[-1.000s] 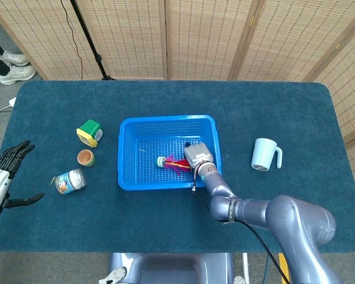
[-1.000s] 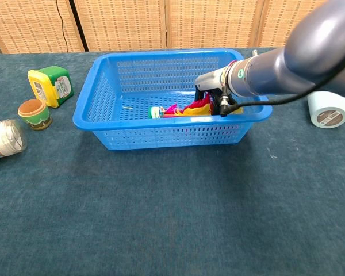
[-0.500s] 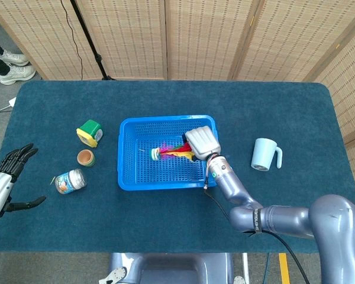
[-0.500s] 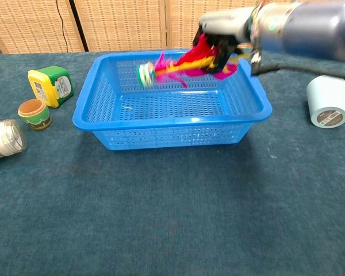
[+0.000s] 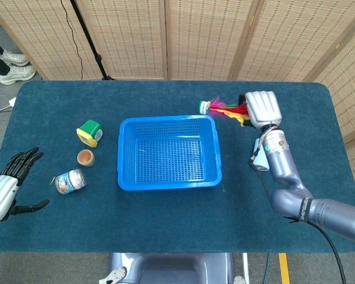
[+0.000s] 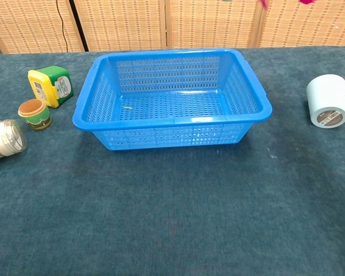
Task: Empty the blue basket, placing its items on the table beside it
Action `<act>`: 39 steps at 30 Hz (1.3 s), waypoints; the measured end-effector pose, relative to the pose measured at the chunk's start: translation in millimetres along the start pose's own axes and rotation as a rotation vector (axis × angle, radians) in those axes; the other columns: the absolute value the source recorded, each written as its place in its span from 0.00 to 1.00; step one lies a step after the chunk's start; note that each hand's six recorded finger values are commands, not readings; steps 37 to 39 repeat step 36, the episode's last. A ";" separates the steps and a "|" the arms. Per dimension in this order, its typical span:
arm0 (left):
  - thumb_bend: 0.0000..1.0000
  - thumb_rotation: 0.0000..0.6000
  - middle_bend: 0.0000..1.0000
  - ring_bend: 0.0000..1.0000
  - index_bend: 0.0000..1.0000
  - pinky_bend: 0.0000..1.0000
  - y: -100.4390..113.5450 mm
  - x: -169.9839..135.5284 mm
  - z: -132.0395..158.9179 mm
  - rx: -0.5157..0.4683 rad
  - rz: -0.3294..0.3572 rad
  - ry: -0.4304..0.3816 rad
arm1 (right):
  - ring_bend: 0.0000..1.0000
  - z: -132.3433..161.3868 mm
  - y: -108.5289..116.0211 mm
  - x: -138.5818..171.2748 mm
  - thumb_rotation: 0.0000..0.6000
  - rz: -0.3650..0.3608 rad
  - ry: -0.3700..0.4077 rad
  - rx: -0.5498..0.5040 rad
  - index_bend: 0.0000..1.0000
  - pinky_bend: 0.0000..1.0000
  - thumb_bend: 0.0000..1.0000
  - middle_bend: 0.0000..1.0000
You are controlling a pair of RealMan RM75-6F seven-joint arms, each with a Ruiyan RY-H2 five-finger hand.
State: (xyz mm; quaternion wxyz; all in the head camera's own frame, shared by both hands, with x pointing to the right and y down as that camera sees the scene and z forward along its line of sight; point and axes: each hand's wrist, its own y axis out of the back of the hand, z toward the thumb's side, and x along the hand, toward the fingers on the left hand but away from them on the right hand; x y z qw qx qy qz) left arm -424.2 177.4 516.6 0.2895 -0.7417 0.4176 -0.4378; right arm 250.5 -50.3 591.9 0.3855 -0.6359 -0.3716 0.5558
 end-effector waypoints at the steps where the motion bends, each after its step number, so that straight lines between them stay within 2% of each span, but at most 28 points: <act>1: 0.13 1.00 0.00 0.00 0.00 0.00 -0.7 0.1 0.6 0.005 0.000 -0.001 | 0.60 -14.2 -3.4 -2.9 1.00 -0.001 -0.028 0.006 0.61 0.77 0.61 0.60; 4: 0.13 1.00 0.00 0.00 0.00 0.00 -3.5 0.1 2.5 0.019 -0.003 -0.003 | 0.55 -45.1 -15.6 -8.9 1.00 -0.003 -0.086 0.006 0.57 0.73 0.60 0.56; 6: 0.13 1.00 0.00 0.00 0.00 0.00 -5.4 0.0 3.5 0.026 -0.005 -0.003 | 0.42 -59.1 -25.3 -11.9 1.00 -0.003 -0.110 0.002 0.43 0.59 0.40 0.43; 8: 0.13 1.00 0.00 0.00 0.00 0.00 -7.4 -0.4 4.9 0.032 -0.006 -0.005 | 0.12 -72.1 -40.2 -14.5 1.00 0.008 -0.130 -0.013 0.13 0.28 0.06 0.13; 9: 0.13 1.00 0.00 0.00 0.00 0.00 -8.3 -0.6 5.5 0.034 -0.006 -0.005 | 0.05 -76.1 -47.2 -15.2 1.00 0.019 -0.133 -0.025 0.06 0.18 0.00 0.06; 10: 0.13 1.00 0.00 0.00 0.00 0.00 -9.3 -0.8 6.0 0.036 -0.007 -0.004 | 0.00 -79.7 -56.8 -15.2 1.00 0.042 -0.133 -0.044 0.01 0.07 0.00 0.00; 11: 0.13 1.00 0.00 0.00 0.00 0.00 -10.0 -0.9 6.1 0.038 -0.008 -0.003 | 0.00 -81.2 -64.5 -14.7 1.00 0.067 -0.131 -0.059 0.00 0.02 0.00 0.00; 16: 0.13 1.00 0.00 0.00 0.00 0.00 -13.5 -0.7 6.3 0.052 -0.011 0.001 | 0.00 -79.2 -102.6 -7.2 1.00 0.223 -0.093 -0.079 0.00 0.00 0.00 0.00; 20: 0.13 1.00 0.00 0.00 0.00 0.00 -14.9 -2.5 5.5 0.077 -0.002 0.007 | 0.00 -71.8 -102.1 -1.4 1.00 0.219 -0.057 -0.092 0.00 0.00 0.00 0.00; 24: 0.13 1.00 0.00 0.00 0.00 0.00 -12.7 -8.7 1.5 0.089 0.033 0.030 | 0.00 -64.1 -83.5 11.0 1.00 0.141 -0.011 -0.093 0.00 0.00 0.00 0.00; 27: 0.13 1.00 0.00 0.00 0.00 0.00 -9.1 -17.3 -4.6 0.096 0.073 0.056 | 0.00 -63.1 -63.7 30.1 1.00 0.041 0.026 -0.084 0.00 0.00 0.00 0.00; 31: 0.13 1.00 0.00 0.00 0.00 0.00 -7.2 -32.0 -18.6 0.109 0.112 0.101 | 0.00 -73.9 -41.9 75.0 1.00 -0.105 0.062 -0.058 0.00 0.00 0.00 0.00; 34: 0.13 1.00 0.00 0.00 0.00 0.00 -8.2 -41.0 -29.5 0.121 0.119 0.129 | 0.00 -94.3 -41.7 118.7 1.00 -0.173 0.060 -0.028 0.00 0.00 0.00 0.00; 36: 0.13 1.00 0.00 0.00 0.00 0.00 -7.5 -45.1 -34.9 0.128 0.127 0.141 | 0.00 -109.9 -48.5 145.2 1.00 -0.189 0.043 -0.008 0.00 0.00 0.00 0.00; 39: 0.13 1.00 0.00 0.00 0.00 0.00 -7.5 -45.1 -34.9 0.128 0.127 0.141 | 0.00 -109.9 -48.5 145.2 1.00 -0.189 0.043 -0.008 0.00 0.00 0.00 0.00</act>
